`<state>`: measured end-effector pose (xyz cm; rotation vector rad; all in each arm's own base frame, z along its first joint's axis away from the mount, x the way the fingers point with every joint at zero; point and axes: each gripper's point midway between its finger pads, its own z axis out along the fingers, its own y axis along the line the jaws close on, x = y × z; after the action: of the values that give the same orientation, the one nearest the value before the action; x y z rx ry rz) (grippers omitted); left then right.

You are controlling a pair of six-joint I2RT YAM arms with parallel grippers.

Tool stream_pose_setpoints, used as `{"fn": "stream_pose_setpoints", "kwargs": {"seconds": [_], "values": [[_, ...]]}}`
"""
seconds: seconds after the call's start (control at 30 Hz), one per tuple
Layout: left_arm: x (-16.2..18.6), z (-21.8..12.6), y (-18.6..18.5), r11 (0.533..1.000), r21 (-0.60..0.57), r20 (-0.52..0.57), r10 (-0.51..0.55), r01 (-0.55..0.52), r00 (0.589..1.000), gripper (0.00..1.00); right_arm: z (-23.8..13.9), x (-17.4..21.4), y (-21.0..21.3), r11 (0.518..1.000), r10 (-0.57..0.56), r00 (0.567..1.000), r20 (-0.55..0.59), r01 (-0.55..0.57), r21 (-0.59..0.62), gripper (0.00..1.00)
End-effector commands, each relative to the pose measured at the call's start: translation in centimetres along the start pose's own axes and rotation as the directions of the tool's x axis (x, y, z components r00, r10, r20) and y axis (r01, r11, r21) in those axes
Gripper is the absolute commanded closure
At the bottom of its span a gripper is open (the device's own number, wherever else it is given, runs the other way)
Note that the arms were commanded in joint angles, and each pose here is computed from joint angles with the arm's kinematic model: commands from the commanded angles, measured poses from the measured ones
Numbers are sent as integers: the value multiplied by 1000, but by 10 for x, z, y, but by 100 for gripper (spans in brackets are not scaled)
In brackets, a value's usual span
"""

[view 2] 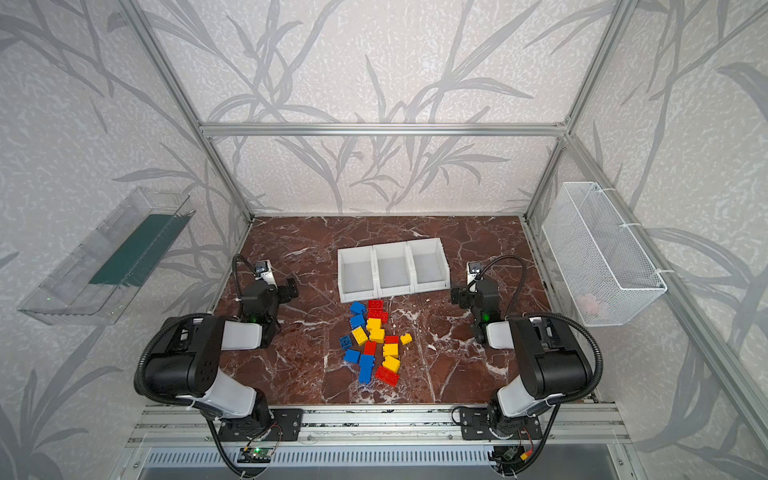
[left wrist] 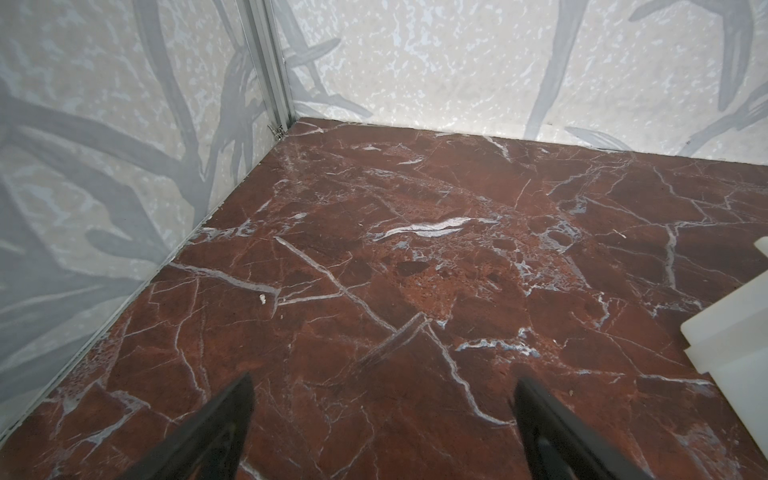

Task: Sort the legos into containers by color
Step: 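Raise both arms from rest toward the brick pile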

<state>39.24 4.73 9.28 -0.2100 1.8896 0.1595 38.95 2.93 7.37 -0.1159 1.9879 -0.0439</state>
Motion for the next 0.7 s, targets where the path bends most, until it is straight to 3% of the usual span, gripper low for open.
{"fn": "stream_pose_setpoints", "kwargs": {"seconds": [0.0,0.4,0.53,0.67], "values": [[-2,1,-1,1000,0,11,10,-10,1000,1,0,-18,-4,1000,6,999,45,-6,12,1],[-2,0,0,1000,-5,12,9,-9,1000,1,0,-17,-4,1000,3,999,44,-4,11,1],[-34,-21,10,996,-90,63,3,3,998,1,-17,-41,-6,999,-11,993,114,7,38,1],[-62,-50,4,997,-82,-92,-16,9,996,1,-53,-70,18,997,-79,997,3,79,-4,1]]}}
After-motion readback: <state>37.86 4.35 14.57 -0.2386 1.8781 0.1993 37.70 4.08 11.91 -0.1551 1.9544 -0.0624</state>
